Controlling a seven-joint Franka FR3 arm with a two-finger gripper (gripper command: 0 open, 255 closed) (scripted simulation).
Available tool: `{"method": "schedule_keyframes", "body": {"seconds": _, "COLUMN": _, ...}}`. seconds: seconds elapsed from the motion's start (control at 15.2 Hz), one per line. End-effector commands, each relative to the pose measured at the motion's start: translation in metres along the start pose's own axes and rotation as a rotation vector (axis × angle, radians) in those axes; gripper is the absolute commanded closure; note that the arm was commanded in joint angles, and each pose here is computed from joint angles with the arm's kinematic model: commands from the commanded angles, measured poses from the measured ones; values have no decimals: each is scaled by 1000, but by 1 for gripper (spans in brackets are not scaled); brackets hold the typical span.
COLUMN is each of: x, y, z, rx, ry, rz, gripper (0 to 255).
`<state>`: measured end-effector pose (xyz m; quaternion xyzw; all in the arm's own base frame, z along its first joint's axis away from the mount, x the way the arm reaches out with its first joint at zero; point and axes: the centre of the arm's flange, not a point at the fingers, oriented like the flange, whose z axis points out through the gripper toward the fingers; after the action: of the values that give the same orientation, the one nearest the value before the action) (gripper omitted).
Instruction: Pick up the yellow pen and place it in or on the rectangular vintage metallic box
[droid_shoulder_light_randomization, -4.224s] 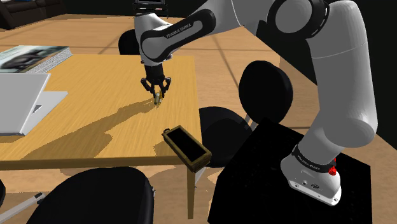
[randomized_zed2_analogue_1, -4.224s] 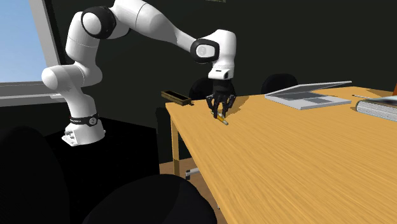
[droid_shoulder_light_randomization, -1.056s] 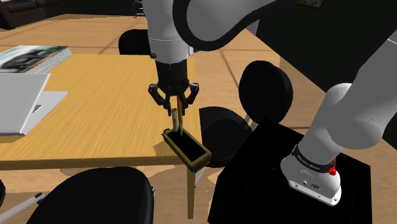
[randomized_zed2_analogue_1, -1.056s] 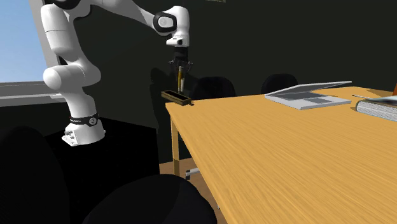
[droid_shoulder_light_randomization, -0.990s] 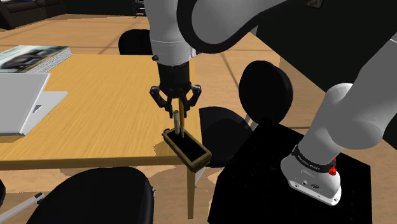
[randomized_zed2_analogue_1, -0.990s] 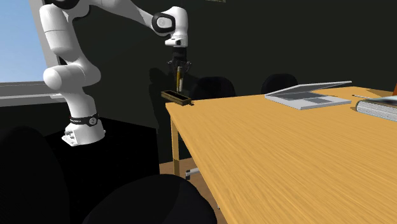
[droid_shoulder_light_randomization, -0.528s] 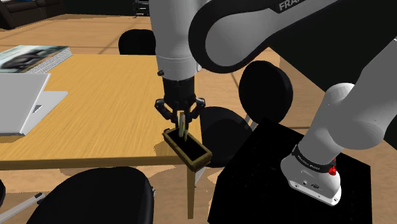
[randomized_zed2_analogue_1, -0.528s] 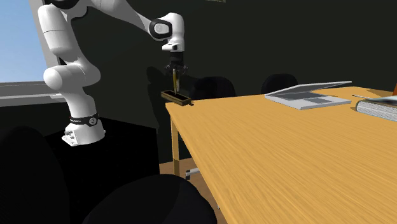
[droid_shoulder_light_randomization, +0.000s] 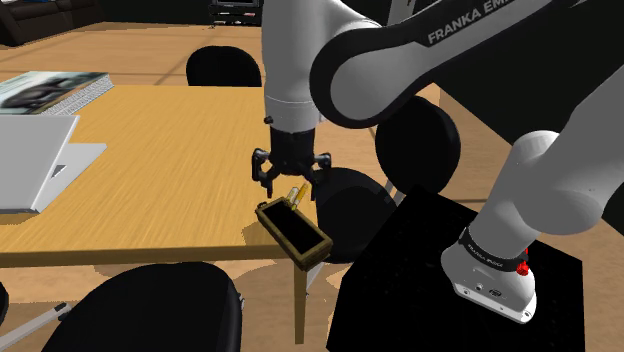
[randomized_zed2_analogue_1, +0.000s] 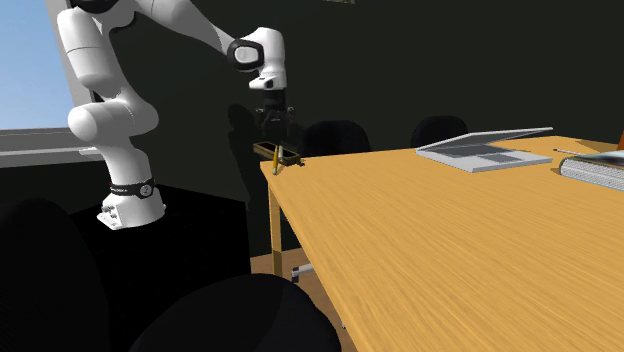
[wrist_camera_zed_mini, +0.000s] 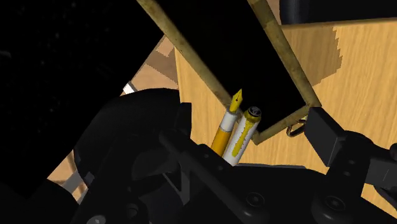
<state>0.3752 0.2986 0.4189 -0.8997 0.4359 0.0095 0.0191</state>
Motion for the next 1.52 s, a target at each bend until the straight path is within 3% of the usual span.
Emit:
{"method": "schedule_keyframes", "body": {"seconds": 0.0, "x": 27, "y": 13, "z": 2, "rx": 59, "ry": -18, "rz": 80, "gripper": 0}}
{"method": "schedule_keyframes", "body": {"seconds": 0.13, "x": 54, "y": 30, "z": 7, "rx": 118, "ry": -37, "rz": 163, "gripper": 0}}
{"method": "schedule_keyframes", "body": {"seconds": 0.2, "x": 60, "y": 34, "z": 9, "rx": 131, "ry": -41, "rz": 181, "gripper": 0}}
{"method": "schedule_keyframes", "body": {"seconds": 0.73, "x": 59, "y": 28, "z": 48, "rx": 131, "ry": -41, "rz": 181, "gripper": 0}}
{"method": "schedule_keyframes", "body": {"seconds": 1.19, "x": 59, "y": 28, "z": 48, "rx": 131, "ry": -41, "rz": 181, "gripper": 0}}
{"method": "schedule_keyframes", "body": {"seconds": 1.25, "x": 59, "y": 28, "z": 48, "rx": 131, "ry": -41, "rz": 181, "gripper": 255}}
{"method": "schedule_keyframes", "body": {"seconds": 1.45, "x": 59, "y": 28, "z": 48, "rx": 131, "ry": -41, "rz": 181, "gripper": 255}}
